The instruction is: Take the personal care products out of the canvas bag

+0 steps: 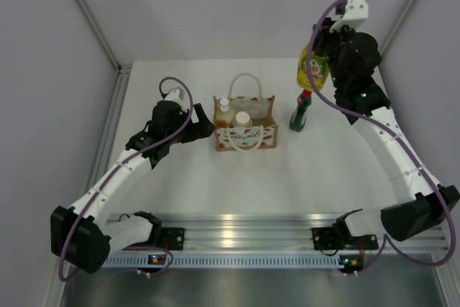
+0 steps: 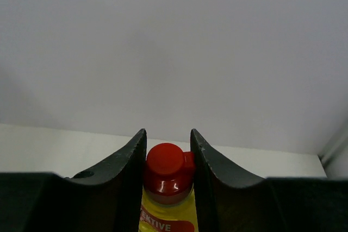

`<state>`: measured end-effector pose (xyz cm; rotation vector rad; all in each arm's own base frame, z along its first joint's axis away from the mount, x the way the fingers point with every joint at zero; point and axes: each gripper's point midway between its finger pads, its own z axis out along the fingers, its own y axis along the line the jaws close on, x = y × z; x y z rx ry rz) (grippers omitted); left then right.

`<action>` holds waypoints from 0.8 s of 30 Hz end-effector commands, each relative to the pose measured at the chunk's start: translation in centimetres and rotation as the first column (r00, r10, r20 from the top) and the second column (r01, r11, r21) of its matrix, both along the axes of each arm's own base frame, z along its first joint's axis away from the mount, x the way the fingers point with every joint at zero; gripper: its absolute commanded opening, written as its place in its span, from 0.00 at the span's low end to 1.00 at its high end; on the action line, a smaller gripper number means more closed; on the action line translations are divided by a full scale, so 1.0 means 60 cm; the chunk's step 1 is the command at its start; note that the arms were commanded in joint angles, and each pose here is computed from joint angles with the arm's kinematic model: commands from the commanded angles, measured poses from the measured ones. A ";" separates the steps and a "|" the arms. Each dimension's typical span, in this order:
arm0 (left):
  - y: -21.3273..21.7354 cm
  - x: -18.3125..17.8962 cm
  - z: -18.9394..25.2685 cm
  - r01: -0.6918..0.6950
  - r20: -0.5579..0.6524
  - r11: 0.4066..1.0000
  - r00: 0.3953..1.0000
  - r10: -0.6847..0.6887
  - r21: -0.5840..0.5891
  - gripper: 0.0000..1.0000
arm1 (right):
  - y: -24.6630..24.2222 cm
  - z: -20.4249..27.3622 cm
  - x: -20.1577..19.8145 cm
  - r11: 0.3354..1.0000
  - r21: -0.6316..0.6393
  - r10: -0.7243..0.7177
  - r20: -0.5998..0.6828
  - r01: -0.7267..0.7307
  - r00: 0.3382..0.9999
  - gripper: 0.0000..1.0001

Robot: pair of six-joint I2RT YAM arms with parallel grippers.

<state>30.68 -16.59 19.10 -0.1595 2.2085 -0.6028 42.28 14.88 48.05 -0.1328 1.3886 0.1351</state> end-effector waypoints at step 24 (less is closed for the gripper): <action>-0.003 0.014 0.005 0.018 0.046 1.000 0.999 -0.019 0.017 0.98 | -0.287 -0.179 0.000 0.793 0.187 -0.598 0.064 0.579 0.799 0.00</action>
